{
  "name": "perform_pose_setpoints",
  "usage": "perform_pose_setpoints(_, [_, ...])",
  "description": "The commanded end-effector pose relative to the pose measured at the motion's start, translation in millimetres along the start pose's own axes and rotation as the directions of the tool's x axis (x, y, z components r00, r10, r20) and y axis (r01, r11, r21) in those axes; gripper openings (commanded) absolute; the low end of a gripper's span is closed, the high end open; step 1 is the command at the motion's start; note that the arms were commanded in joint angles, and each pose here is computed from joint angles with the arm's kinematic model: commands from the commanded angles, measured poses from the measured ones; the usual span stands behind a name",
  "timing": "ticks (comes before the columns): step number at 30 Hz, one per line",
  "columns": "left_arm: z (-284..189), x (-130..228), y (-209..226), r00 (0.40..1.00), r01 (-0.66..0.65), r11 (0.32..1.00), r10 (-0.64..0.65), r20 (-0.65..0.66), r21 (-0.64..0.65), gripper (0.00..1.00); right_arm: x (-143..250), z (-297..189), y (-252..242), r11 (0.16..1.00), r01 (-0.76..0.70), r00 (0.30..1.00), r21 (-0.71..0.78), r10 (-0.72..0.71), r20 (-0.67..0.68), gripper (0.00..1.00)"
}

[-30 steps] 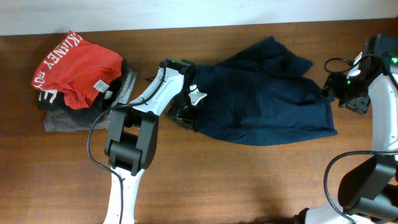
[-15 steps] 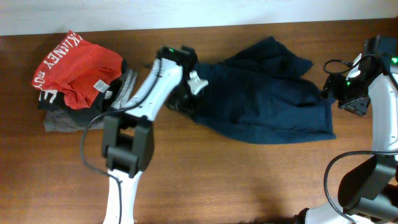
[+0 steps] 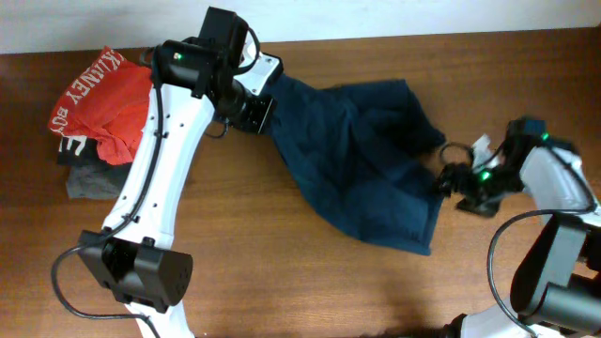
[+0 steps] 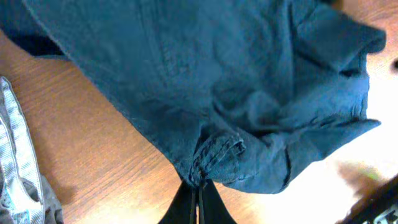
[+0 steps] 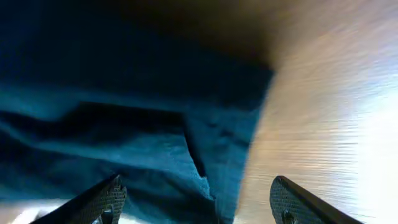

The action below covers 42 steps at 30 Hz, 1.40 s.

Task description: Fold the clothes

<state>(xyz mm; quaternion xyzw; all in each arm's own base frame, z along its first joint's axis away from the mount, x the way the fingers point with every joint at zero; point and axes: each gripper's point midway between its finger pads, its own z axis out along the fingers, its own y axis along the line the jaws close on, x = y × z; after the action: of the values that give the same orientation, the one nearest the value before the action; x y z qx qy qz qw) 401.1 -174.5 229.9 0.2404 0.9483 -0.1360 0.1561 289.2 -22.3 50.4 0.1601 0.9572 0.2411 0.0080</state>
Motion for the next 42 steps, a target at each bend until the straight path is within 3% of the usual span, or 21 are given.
perform_pose_setpoints(1, [-8.3, -3.4, 0.0, 1.0, 0.002, 1.0, -0.002, 0.026, -0.013, 0.01, 26.0, 18.8, 24.6, 0.986, 0.081, 0.995, -0.144, -0.088, -0.046, 0.79])
perform_pose_setpoints(9, [-8.5, -3.8, 0.1, 1.0, 0.002, 1.0, -0.001, 0.028, -0.014, 0.01, 53.4, 48.2, 35.8, 0.981, 0.155, 0.977, -0.12, -0.17, -0.127, 0.71])
perform_pose_setpoints(14, [-8.5, -2.3, 0.3, 1.0, 0.003, 1.0, -0.003, 0.022, -0.014, 0.01, 41.1, 54.2, 10.3, 0.986, 0.143, 0.985, 0.087, -0.133, -0.106, 0.63])
perform_pose_setpoints(18, [-8.5, 0.5, 2.9, 1.0, 0.006, 1.0, -0.006, 0.01, -0.029, 0.01, 33.9, 54.1, 5.7, 0.983, 0.145, 0.987, 0.117, -0.136, -0.08, 0.58])
perform_pose_setpoints(21, [-8.7, 3.4, 6.8, 1.0, 0.008, 0.999, -0.008, -0.003, -0.053, 0.01, 34.7, 55.2, 17.6, 0.985, 0.167, 0.984, 0.047, -0.163, -0.077, 0.47])
perform_pose_setpoints(23, [-8.7, 4.0, 7.1, 1.0, 0.009, 0.998, -0.009, -0.005, -0.055, 0.01, 40.7, 54.5, 40.3, 0.967, 0.238, 0.966, -0.095, -0.246, -0.077, 0.35])
perform_pose_setpoints(25, [-9.4, 3.9, 7.1, 1.0, 0.008, 0.998, -0.008, -0.003, -0.056, 0.01, 46.5, 52.3, 54.0, 0.946, 0.268, 0.956, -0.182, -0.285, -0.074, 0.32])
perform_pose_setpoints(31, [-14.0, 3.7, 9.7, 1.0, 0.006, 0.997, -0.006, 0.005, -0.079, 0.01, 56.0, 43.2, 65.7, 0.931, 0.271, 0.951, -0.244, -0.298, -0.081, 0.12])
perform_pose_setpoints(33, [-19.0, 4.1, 13.2, 1.0, 0.005, 0.994, -0.004, 0.012, -0.106, 0.01, 55.0, 31.2, 78.9, 0.906, 0.312, 0.941, -0.286, -0.337, -0.041, 0.04])
perform_pose_setpoints(37, [-42.0, 3.5, 23.2, 0.999, 0.007, 0.982, 0.003, 0.054, -0.188, 0.01, 28.6, -19.5, 103.1, 0.878, 0.402, 0.916, -0.261, -0.383, 0.123, 0.04])
perform_pose_setpoints(42, [-90.7, -3.4, 32.1, 0.984, 0.037, 0.968, 0.008, 0.179, -0.248, 0.01, -23.7, -115.0, 109.8, 0.934, 0.34, 0.88, -0.109, -0.276, 0.386, 0.04])
